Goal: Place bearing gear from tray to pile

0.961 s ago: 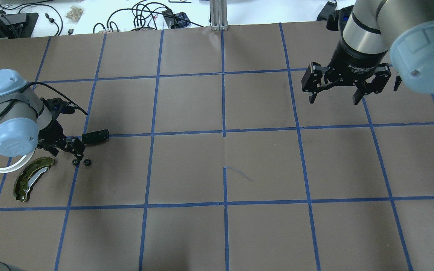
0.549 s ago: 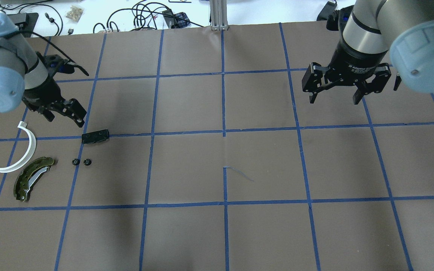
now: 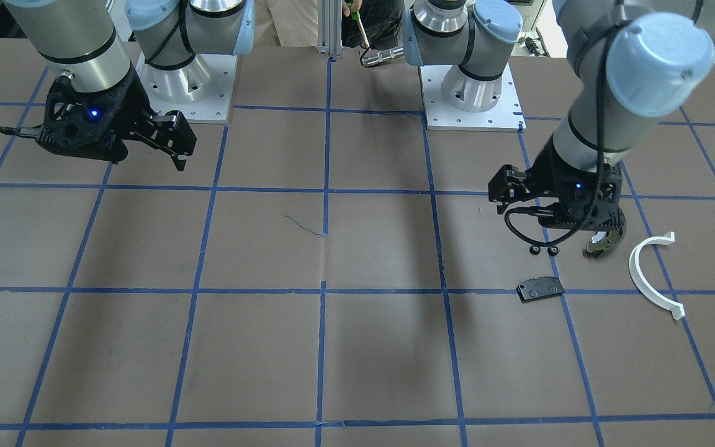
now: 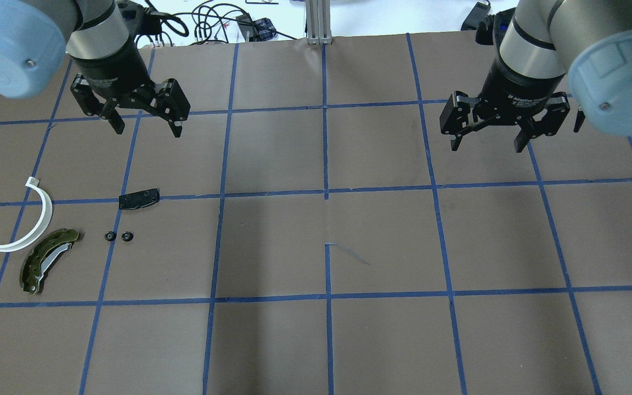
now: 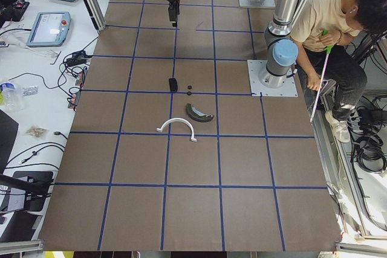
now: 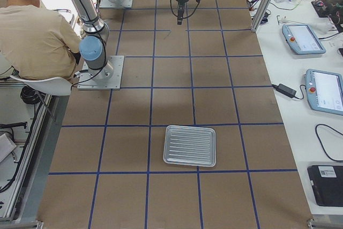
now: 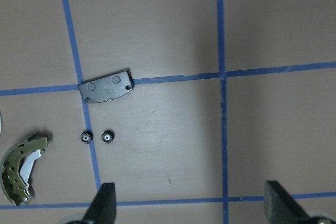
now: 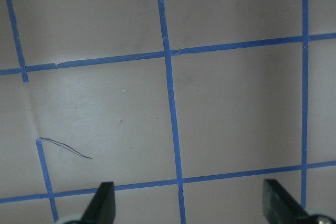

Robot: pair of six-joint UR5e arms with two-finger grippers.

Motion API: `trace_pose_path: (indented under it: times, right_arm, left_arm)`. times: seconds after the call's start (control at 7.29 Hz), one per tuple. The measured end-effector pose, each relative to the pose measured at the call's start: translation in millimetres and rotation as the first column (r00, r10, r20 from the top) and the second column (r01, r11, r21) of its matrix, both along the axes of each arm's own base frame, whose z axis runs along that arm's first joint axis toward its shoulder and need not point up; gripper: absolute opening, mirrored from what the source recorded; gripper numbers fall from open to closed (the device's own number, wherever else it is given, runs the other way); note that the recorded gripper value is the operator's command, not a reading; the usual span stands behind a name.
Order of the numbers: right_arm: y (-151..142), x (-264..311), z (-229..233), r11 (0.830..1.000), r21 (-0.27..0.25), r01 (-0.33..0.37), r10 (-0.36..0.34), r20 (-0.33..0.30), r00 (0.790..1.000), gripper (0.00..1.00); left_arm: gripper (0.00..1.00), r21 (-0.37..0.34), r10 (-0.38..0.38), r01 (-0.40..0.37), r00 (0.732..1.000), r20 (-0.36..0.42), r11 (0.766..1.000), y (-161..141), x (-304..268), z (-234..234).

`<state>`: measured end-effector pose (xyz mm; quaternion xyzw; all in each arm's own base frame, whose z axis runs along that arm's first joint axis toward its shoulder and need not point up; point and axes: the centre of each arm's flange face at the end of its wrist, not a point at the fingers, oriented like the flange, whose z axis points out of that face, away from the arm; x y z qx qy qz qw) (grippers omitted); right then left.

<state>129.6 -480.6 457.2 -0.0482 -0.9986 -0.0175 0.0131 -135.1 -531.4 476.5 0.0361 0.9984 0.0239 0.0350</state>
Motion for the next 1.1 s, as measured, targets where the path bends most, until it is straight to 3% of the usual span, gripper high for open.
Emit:
trace_pose_path:
  times: [0.27,0.55,1.1]
  right_arm:
    - [0.0,-0.1,0.0,1.000,0.000,0.000,0.000,-0.001,1.000,1.00]
    - [-0.1,0.0,0.0,1.000,0.000,0.000,0.000,0.000,1.000,1.00]
    - [-0.1,0.0,0.0,1.000,-0.001,0.000,0.000,0.000,1.000,1.00]
  left_arm:
    - [1.00,-0.045,-0.005,0.004,0.999,-0.041,0.999,19.0,-19.4,30.3]
    - [1.00,-0.042,0.000,-0.003,0.998,-0.067,0.999,35.8,-19.0,31.0]
    - [1.00,-0.075,0.018,-0.023,0.997,-0.071,0.997,43.3,-8.4,37.0]
